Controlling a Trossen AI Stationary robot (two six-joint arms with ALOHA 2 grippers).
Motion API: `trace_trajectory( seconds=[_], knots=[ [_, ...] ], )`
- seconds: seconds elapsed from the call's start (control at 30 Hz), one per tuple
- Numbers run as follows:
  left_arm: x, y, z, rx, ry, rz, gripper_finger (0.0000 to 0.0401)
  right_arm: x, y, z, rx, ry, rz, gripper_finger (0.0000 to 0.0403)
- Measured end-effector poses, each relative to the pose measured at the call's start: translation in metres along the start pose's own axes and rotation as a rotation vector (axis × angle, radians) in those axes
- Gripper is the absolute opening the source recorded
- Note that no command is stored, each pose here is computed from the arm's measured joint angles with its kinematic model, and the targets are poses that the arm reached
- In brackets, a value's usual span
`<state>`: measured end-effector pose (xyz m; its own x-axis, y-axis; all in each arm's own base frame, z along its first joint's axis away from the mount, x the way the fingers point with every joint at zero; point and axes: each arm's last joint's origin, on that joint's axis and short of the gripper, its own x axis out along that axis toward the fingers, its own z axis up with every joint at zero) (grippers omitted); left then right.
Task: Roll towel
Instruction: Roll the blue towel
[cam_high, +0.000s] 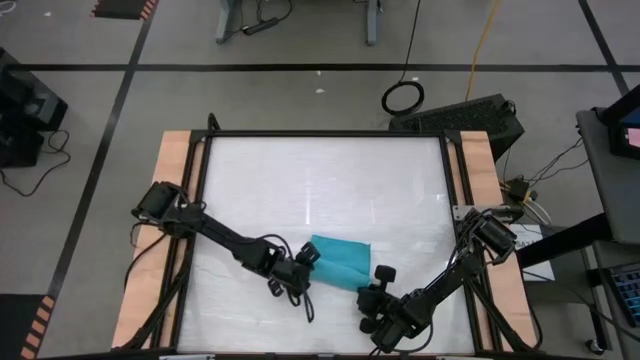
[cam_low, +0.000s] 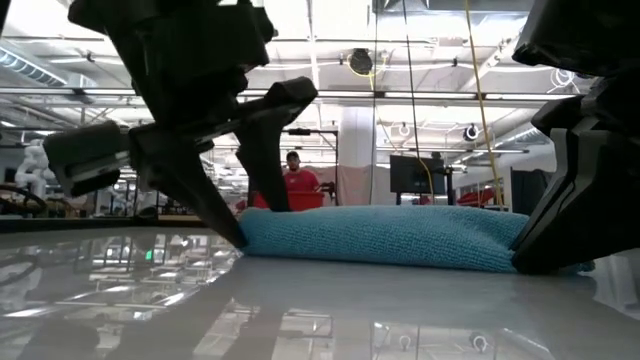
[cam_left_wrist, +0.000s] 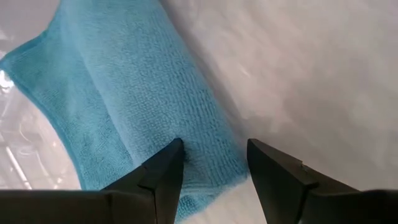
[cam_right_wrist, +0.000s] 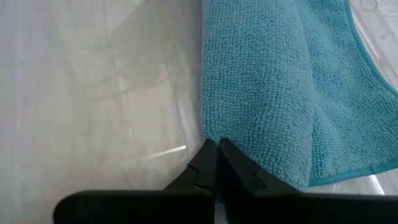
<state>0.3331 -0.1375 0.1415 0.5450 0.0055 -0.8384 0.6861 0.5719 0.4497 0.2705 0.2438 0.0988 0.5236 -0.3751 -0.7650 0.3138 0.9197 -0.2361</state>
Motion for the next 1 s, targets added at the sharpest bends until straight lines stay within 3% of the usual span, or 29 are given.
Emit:
trace_trajectory(
  seconds=[0.2, 0.3, 0.53, 0.67, 1.0],
  knots=[
    [0.013, 0.002, -0.006, -0.012, 0.020, -0.023, 0.0183, -0.001, 0.001, 0.001, 0.010, -0.005, 0.008, 0.0004],
    [0.016, 0.005, -0.009, -0.038, 0.017, -0.029, 0.0164, -0.002, 0.001, 0.002, 0.017, -0.006, 0.017, 0.0004],
    [0.017, 0.015, -0.013, -0.113, -0.046, -0.101, 0.0018, -0.014, -0.003, 0.010, 0.069, 0.024, 0.081, 0.0004],
    [0.016, 0.022, -0.017, -0.237, -0.103, -0.188, 0.0015, -0.029, -0.008, 0.020, 0.165, 0.034, 0.142, 0.0004],
    [0.002, 0.056, -0.033, -0.676, -0.361, -0.587, 0.0010, -0.069, -0.029, 0.057, 0.321, 0.064, 0.366, 0.0004]
  ],
)
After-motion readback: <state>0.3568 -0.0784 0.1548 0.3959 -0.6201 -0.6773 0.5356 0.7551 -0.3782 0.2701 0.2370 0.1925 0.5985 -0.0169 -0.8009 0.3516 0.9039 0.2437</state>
